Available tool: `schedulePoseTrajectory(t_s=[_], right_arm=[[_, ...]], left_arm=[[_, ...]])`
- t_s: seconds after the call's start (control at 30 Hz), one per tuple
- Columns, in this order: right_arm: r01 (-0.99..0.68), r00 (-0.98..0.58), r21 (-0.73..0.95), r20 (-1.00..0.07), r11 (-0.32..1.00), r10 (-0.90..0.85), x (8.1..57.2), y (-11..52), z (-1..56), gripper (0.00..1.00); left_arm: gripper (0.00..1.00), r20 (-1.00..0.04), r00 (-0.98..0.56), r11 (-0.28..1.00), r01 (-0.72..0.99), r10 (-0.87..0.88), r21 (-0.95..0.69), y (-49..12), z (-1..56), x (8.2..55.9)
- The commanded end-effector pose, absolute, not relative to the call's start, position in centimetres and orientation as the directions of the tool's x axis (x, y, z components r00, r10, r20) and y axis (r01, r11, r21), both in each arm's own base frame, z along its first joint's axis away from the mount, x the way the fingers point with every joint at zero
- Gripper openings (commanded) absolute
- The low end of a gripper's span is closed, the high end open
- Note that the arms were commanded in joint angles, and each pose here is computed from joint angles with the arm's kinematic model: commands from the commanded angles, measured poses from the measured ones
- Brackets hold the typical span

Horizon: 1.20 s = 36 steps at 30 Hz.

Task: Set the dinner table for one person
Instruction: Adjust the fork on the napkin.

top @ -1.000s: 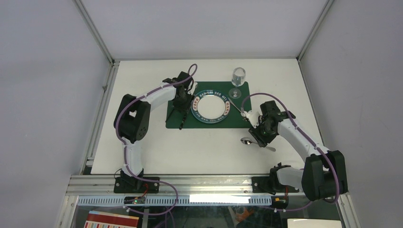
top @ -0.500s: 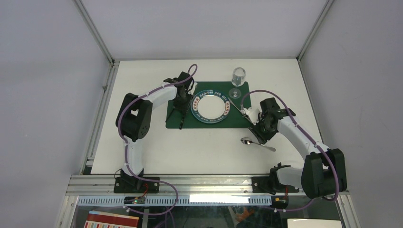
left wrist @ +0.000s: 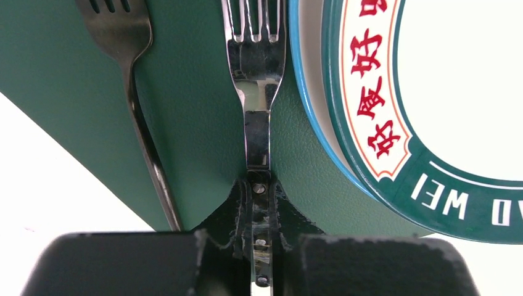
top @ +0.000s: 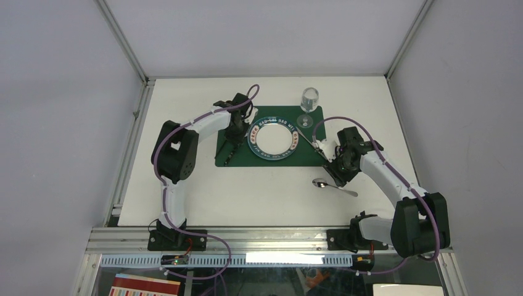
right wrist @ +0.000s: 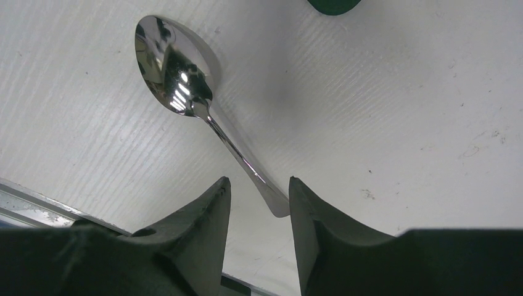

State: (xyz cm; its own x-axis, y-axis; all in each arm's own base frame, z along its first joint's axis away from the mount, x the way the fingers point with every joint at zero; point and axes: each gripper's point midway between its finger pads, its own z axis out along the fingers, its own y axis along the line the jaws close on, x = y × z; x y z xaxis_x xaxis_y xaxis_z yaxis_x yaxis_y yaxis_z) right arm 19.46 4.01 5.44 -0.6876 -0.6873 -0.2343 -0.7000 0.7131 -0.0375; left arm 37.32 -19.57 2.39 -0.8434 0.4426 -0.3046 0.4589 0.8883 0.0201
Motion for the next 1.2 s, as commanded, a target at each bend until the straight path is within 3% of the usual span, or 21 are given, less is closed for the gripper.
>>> schedulePoseTrajectory(t_s=[0.0, 0.7, 0.8, 1.03, 1.17], right_arm=[[-0.691, -0.681, -0.059, -0.281, 0.721, -0.676, 20.8, 4.4, 6.2, 0.43], [-0.692, -0.68, -0.07, -0.268, 0.718, -0.682, 19.8, 3.8, 5.8, 0.42], [-0.691, -0.681, -0.069, -0.269, 0.719, -0.681, 19.8, 3.8, 5.7, 0.42], [-0.693, -0.68, -0.059, -0.275, 0.718, -0.679, 19.8, 4.1, 5.7, 0.42], [-0.695, -0.679, -0.051, -0.279, 0.717, -0.679, 19.7, 4.2, 5.7, 0.42]], left_arm=[[0.0, -0.299, -0.821, 0.869, 0.488, 0.487, 0.076, -19.1, 2.6, 37.8], [0.0, -0.314, -0.829, 0.883, 0.462, 0.462, 0.077, -19.4, 1.4, 42.1], [0.24, -0.325, -0.828, 0.886, 0.456, 0.457, 0.085, -19.2, 1.7, 42.3], [0.41, -0.395, -0.803, 0.889, 0.451, 0.446, 0.086, -19.3, 5.3, 42.4], [0.44, -0.458, -0.773, 0.889, 0.448, 0.438, 0.093, -19.1, 8.8, 42.3]])
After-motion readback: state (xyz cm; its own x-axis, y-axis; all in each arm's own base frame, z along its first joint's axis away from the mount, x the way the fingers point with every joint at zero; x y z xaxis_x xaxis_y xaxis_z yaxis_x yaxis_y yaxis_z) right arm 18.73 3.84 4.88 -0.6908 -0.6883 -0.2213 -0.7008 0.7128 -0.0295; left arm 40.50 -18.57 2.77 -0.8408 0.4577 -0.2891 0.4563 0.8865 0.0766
